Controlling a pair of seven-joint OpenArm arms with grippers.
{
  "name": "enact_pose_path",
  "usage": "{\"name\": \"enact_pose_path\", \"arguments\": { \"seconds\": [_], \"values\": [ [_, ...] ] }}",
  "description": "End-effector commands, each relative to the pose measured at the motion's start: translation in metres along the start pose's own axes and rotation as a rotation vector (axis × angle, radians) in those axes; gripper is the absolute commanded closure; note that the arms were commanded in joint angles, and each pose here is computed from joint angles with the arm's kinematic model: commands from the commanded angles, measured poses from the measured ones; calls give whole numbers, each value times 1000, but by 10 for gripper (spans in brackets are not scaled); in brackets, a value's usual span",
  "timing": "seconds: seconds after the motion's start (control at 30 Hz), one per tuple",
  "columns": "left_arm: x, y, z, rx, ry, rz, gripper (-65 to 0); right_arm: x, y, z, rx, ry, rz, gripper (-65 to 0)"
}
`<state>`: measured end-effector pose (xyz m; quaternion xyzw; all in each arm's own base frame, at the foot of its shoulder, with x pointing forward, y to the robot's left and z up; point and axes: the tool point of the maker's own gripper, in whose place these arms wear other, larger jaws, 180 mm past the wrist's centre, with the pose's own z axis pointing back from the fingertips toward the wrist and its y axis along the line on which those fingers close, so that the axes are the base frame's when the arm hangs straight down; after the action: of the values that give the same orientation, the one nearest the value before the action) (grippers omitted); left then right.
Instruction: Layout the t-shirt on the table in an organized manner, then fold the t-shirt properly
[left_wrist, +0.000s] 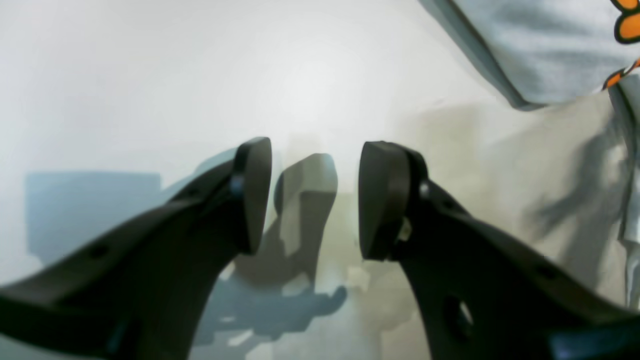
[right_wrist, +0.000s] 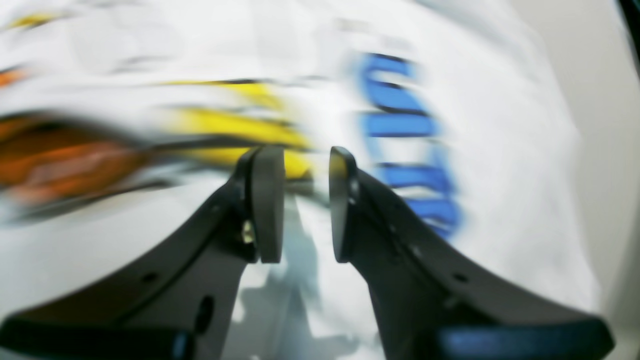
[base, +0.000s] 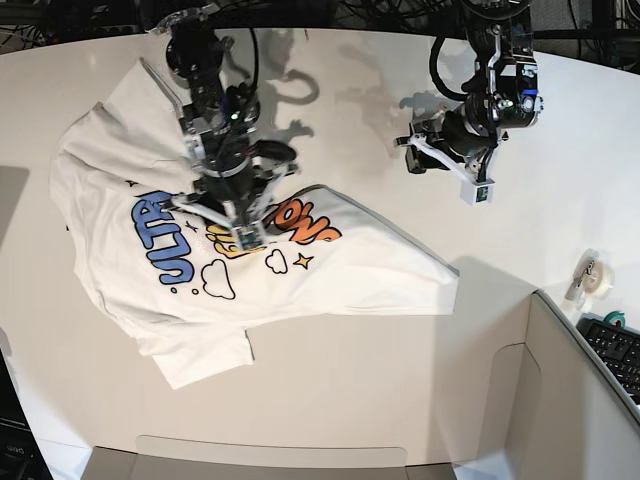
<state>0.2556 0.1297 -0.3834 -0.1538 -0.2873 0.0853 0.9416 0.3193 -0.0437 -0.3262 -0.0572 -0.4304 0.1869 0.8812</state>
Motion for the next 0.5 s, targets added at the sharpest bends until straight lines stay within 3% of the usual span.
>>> {"name": "enact_pose_path", "arguments": {
  "seconds": [0.0, 0.13, 0.23, 0.47],
  "values": [
    [10, -1, 1, -7, -36, -4, -279, 24, 8, 8, 15, -84, 33, -164],
    [13, 4, -7, -1, -26, 19, -299, 30, 42, 27, 67, -152, 206, -164],
    [24, 1, -15, -37, -43, 115, -328, 31, 30, 35, -2, -175, 265, -162],
    [28, -7, -45, -162, 31, 335, -330, 31, -67, 34, -373, -125, 177, -161]
  ]
}}
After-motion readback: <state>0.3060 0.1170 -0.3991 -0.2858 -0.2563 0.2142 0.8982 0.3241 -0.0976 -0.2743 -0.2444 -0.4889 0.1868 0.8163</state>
